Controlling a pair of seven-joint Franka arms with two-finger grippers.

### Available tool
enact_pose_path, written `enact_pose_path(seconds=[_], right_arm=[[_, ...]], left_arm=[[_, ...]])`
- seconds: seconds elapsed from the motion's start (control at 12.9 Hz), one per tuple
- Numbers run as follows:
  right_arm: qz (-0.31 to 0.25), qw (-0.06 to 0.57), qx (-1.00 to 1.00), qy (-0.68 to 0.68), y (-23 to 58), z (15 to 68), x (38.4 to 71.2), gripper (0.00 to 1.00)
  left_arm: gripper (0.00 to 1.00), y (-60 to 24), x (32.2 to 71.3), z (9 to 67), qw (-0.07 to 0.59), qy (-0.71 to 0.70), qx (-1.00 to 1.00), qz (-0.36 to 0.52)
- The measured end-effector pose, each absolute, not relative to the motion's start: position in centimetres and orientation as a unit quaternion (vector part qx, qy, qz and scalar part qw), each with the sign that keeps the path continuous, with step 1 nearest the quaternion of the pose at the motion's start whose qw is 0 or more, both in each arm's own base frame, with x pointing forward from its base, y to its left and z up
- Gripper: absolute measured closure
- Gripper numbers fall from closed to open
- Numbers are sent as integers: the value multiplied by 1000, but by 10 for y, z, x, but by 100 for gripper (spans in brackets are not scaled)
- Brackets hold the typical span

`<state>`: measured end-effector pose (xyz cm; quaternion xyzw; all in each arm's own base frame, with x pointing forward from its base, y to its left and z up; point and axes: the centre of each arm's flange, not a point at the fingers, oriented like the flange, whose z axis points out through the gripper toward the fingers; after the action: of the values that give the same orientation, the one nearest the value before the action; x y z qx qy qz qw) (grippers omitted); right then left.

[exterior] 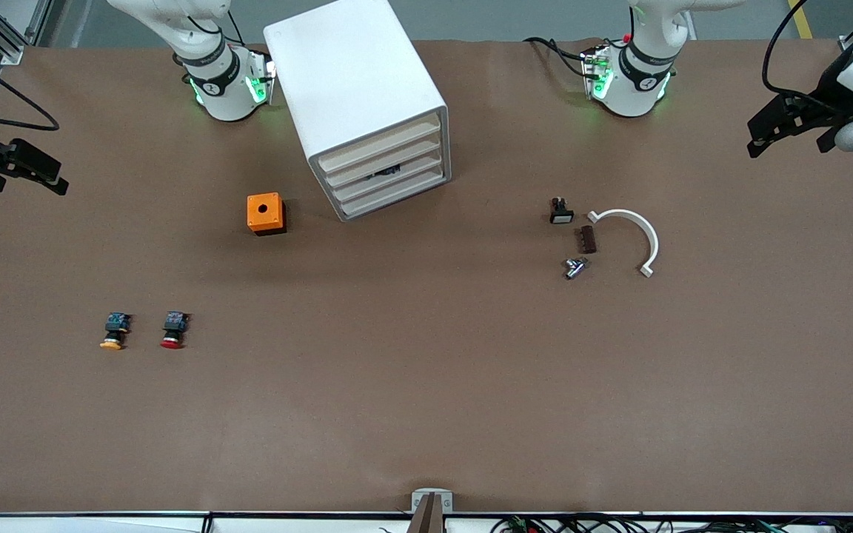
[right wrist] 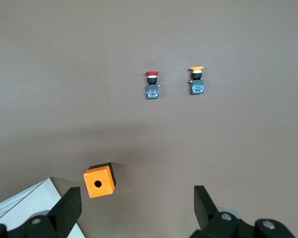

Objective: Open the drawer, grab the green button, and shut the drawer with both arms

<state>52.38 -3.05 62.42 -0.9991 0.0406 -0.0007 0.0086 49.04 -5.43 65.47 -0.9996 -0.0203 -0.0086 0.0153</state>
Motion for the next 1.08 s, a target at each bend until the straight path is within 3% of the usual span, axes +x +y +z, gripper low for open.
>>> enact_pose_path(seconds=[0.62,1.08], right_arm=[[-1,4,-999,40,-32,624,524,0],[-4,3,-999,35,-32,625,524,0]], left_arm=[[0,-54,506,645,14,-21,-1000,0],[0,-83,563,539,3,-62,-995,80]])
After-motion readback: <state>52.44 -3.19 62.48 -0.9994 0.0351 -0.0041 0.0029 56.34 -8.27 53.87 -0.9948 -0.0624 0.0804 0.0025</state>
